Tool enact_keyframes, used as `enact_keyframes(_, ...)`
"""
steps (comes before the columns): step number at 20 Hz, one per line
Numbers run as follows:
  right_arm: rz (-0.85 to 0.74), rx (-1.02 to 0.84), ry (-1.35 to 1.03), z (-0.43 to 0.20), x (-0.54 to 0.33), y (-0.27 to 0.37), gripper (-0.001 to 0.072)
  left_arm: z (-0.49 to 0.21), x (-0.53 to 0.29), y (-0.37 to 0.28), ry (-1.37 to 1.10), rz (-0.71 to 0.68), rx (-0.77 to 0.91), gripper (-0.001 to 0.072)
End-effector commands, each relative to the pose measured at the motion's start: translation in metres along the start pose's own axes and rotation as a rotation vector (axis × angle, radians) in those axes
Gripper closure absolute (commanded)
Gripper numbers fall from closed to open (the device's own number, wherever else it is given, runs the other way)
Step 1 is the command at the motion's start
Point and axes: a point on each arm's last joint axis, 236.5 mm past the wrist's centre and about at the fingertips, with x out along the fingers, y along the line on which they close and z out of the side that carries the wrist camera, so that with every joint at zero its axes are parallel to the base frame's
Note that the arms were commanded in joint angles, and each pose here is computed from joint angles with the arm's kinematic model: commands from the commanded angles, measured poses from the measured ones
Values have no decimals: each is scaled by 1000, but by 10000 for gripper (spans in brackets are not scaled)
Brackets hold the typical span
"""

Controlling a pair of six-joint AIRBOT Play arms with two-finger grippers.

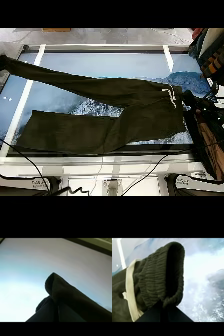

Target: Fold the clothes and pants, and hang the long-sleeved shirts on hangers.

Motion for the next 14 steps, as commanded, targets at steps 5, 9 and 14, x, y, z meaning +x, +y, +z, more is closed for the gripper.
enact_keyframes(5,-25,-44,17,-4,0,-6,682,-86,55,3,237,-40,-57,692)
enact_keyframes(9,-41,-72,28,-6,0,-10,682,-97,71,-3,242,-58,-87,-13)
enact_keyframes(14,-61,-108,43,-9,-1,-15,682,-80,53,-4,220,-60,-80,7)
